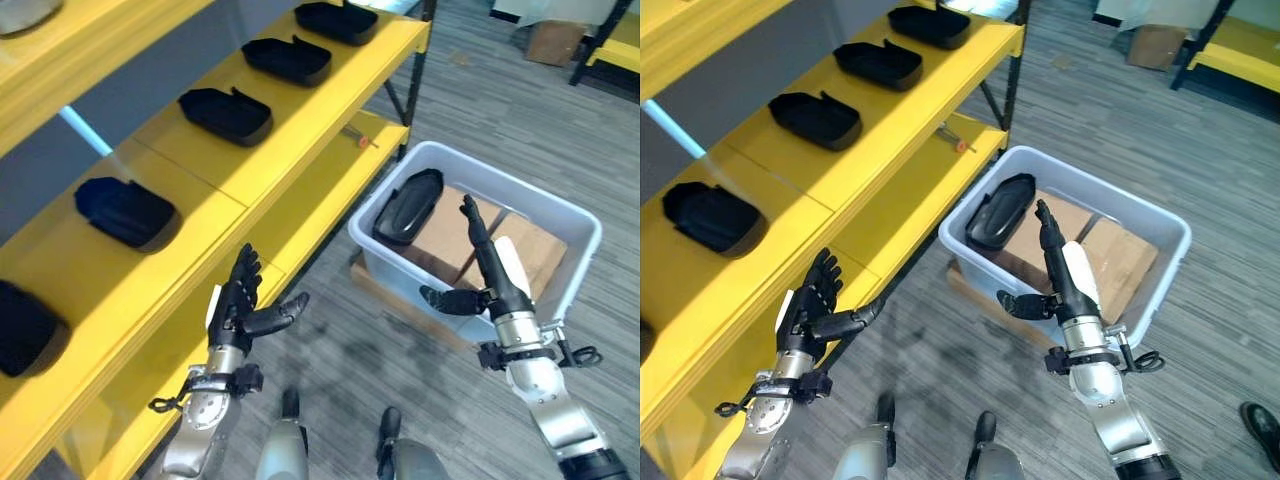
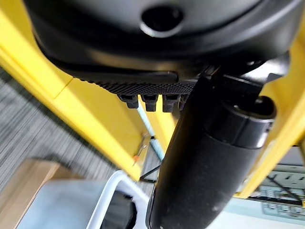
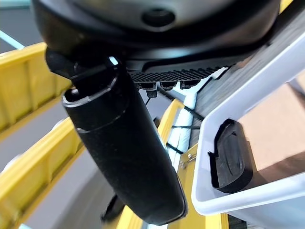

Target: Move parts from the plastic box to the shelf.

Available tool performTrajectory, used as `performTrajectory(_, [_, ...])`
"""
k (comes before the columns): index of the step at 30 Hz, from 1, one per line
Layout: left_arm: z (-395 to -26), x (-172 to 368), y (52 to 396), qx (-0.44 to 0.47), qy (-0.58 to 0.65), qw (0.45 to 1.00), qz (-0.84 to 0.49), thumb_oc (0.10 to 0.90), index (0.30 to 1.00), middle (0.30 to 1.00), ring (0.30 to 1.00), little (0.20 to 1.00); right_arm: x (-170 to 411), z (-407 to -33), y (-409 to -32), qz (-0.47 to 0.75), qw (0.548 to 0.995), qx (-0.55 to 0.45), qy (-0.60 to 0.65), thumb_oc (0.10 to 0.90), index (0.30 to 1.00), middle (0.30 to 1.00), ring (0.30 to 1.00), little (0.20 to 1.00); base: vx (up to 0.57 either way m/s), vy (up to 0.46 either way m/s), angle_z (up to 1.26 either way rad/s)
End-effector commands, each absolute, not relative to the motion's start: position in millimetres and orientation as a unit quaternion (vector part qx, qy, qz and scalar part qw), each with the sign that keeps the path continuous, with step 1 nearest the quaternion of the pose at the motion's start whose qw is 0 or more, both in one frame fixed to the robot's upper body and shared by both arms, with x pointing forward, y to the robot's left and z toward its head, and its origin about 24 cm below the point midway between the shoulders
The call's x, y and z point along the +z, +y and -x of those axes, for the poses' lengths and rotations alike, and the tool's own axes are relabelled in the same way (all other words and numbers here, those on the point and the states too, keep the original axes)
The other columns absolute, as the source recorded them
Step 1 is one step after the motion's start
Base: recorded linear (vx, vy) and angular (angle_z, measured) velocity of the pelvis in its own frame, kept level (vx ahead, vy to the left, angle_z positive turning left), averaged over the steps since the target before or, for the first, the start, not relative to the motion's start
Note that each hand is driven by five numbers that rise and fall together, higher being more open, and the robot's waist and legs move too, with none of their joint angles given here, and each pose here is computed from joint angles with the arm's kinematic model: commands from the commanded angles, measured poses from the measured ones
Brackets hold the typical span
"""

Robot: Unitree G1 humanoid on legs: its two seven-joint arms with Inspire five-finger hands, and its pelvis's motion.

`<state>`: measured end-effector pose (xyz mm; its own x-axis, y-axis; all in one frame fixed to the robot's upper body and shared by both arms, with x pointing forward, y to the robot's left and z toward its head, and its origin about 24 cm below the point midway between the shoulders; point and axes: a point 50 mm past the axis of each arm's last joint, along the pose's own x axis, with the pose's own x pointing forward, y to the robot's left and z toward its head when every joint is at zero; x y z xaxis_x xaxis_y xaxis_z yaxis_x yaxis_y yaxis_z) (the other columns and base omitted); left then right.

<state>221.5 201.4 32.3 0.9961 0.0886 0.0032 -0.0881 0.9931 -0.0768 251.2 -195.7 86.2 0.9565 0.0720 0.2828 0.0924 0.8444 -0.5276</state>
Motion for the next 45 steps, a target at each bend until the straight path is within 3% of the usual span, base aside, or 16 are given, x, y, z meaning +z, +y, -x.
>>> performTrajectory(1, [-224.4, 76.2, 208.8, 0.036, -0.118, 0.992, 0.022, 0.900, 1.000, 1.000, 1.000, 1.000, 137.3, -258.8, -175.2, 0.204, 0.936, 0.024, -0.286, 0.900, 1.000, 1.000, 1.000, 1.000, 0.29, 0.207, -0.87])
performTrajectory(9, [-229.1, 85.5, 202.4, -0.014, -0.134, 0.991, 0.002, 0.900, 1.000, 1.000, 1.000, 1.000, 136.8, -255.8, -156.6, 0.172, 0.939, 0.097, -0.282, 0.900, 1.000, 1.000, 1.000, 1.000, 0.21, 0.221, -0.75])
performTrajectory(22, [-230.6, 88.4, 211.4, 0.008, -0.135, 0.991, -0.024, 0.900, 1.000, 1.000, 1.000, 1.000, 125.6, -255.5, -152.5, 0.145, 0.951, 0.089, -0.259, 0.900, 1.000, 1.000, 1.000, 1.000, 0.11, 0.157, -0.36])
performTrajectory(45, [-232.4, 96.8, 205.5, 0.024, -0.166, 0.985, 0.027, 0.900, 1.000, 1.000, 1.000, 1.000, 145.1, -255.9, -164.0, 0.134, 0.943, 0.057, -0.299, 0.900, 1.000, 1.000, 1.000, 1.000, 0.14, -0.148, 0.07])
